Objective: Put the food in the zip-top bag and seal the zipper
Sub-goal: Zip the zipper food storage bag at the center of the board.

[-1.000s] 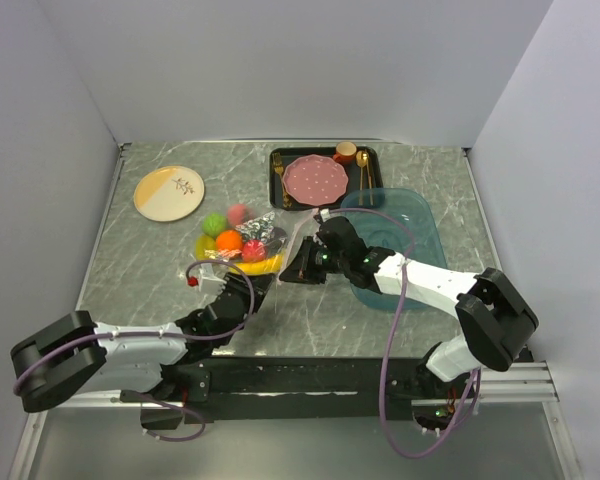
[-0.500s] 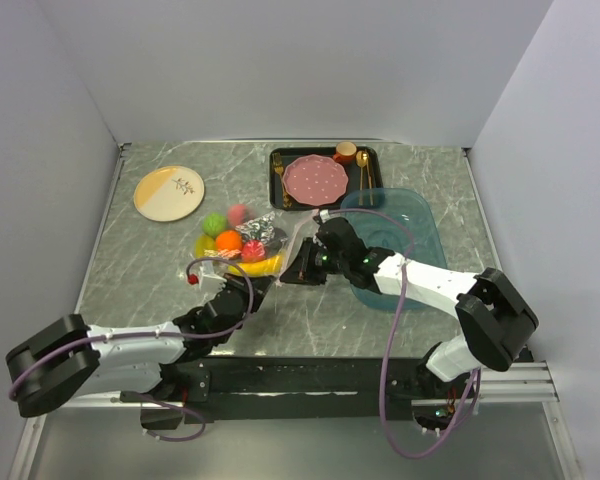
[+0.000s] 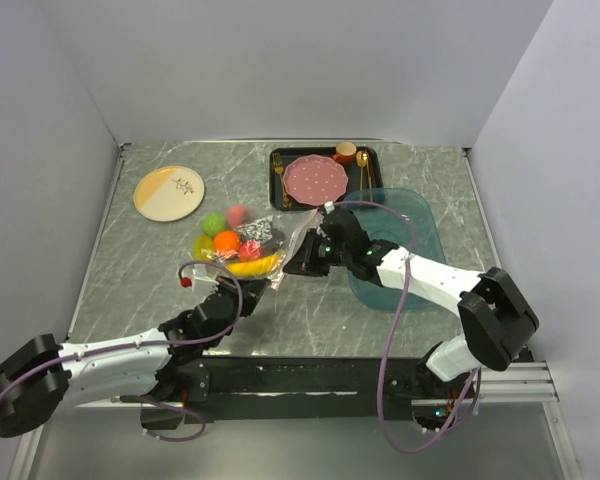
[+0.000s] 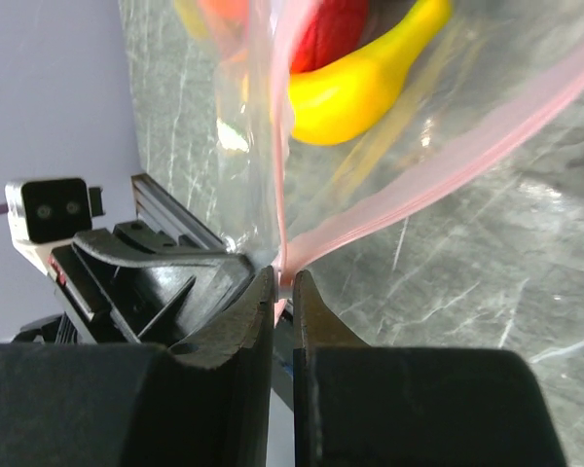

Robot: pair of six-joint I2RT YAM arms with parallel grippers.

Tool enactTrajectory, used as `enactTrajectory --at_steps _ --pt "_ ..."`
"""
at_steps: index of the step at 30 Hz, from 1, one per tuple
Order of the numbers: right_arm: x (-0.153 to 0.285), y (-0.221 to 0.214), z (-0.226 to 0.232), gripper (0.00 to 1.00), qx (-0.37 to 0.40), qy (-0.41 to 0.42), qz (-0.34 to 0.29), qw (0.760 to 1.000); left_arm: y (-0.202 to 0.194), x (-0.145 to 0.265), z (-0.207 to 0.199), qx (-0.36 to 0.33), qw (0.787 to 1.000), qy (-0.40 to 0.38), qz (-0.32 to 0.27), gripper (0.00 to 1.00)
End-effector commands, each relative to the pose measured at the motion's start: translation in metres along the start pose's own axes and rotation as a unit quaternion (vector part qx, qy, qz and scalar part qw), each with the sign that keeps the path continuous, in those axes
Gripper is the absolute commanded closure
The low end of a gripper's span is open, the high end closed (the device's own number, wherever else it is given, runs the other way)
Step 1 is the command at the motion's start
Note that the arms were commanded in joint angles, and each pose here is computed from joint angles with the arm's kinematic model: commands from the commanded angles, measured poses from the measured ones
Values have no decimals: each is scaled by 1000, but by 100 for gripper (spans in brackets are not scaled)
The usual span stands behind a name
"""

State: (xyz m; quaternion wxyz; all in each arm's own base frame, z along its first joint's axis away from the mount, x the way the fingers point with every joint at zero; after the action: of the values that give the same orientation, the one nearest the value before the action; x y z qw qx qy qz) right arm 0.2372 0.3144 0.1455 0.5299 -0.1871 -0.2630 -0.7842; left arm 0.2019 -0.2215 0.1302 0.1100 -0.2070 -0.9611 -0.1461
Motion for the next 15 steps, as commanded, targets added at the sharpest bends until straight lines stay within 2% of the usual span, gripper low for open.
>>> enactTrajectory --at_steps 1,15 --pt "8 40 0 95 1 -3 -62 998 6 4 25 -18 999 36 -10 99" --pt "17 73 -21 95 -6 -24 -84 996 14 20 29 -12 999 44 -3 99"
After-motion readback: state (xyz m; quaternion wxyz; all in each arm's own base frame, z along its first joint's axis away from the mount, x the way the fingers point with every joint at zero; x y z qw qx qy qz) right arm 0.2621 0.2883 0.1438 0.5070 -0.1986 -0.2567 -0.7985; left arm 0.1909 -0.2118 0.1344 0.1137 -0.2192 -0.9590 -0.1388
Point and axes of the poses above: each gripper's point midway between its finger pads, its own x axis back along the fingers, its own z axis along the line the jaws close on, y = z × x, the point moved 2 cm from there along x, back along the fingers, and after that the axes turned 6 degrees about -x, right-handed, at the moved point
